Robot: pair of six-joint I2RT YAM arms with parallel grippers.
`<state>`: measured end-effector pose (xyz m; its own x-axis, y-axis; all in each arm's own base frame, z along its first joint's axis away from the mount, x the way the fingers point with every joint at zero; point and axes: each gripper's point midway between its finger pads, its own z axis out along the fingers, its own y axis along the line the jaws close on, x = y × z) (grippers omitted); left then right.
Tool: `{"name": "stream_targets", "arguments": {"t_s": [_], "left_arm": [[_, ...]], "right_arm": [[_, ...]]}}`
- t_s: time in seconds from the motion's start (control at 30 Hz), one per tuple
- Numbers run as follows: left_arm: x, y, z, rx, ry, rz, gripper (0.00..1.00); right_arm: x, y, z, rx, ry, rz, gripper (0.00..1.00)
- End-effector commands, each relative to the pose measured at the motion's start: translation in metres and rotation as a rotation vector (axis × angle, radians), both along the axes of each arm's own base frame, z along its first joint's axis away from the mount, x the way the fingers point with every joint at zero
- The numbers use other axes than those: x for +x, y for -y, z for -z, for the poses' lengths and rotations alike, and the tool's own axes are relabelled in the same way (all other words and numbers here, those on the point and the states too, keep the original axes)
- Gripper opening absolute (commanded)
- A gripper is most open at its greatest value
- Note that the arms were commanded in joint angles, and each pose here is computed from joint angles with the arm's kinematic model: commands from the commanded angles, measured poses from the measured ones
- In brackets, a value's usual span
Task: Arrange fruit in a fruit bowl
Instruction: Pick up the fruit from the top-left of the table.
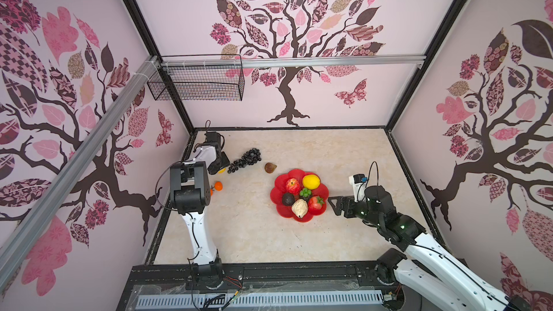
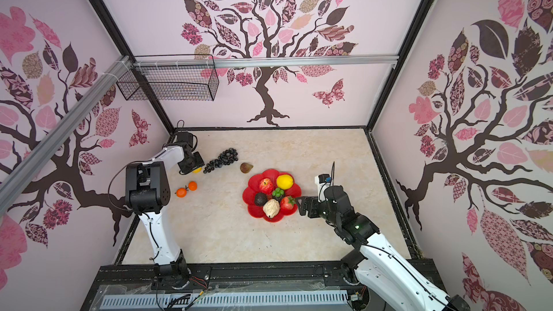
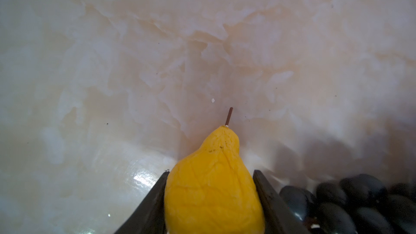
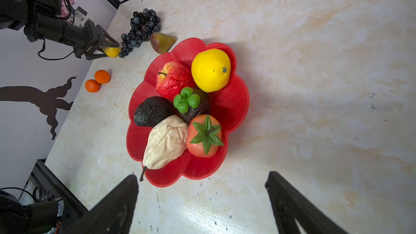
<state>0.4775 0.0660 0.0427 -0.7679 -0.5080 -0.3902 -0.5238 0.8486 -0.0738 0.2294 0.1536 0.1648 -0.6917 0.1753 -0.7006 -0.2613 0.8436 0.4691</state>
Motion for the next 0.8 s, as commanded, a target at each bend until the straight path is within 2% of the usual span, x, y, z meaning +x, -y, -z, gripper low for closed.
{"name": "stream_targets", "arguments": {"t_s": [0.0, 0.13, 0.27, 0.43, 0.57, 0.77], "left_arm": [[0.000, 0.000, -0.026, 0.001, 0.080, -0.012, 0.52], [-0.004, 0.002, -0.050, 0.001, 0.151, -0.022, 0.50], [-0.020, 0.012, -0.079, 0.012, 0.228, -0.042, 0.48], [-0.050, 0.042, -0.123, 0.006, 0.404, -0.037, 0.47], [-0.070, 0.087, -0.153, -0.046, 0.498, 0.070, 0.46], [-0.111, 0.158, -0.183, -0.088, 0.627, 0.307, 0.44]], "right_arm": [[0.001, -0.001, -0.003, 0.008, 0.004, -0.001, 0.92], [0.001, -0.002, -0.004, 0.012, 0.002, -0.003, 0.92], [0.002, -0.002, -0.006, 0.016, 0.005, -0.004, 0.93], [0.006, -0.003, -0.011, 0.020, 0.018, 0.004, 0.93], [0.008, -0.007, -0.017, 0.036, 0.025, -0.003, 0.93], [0.008, -0.009, -0.023, 0.050, 0.024, -0.009, 0.93]]}}
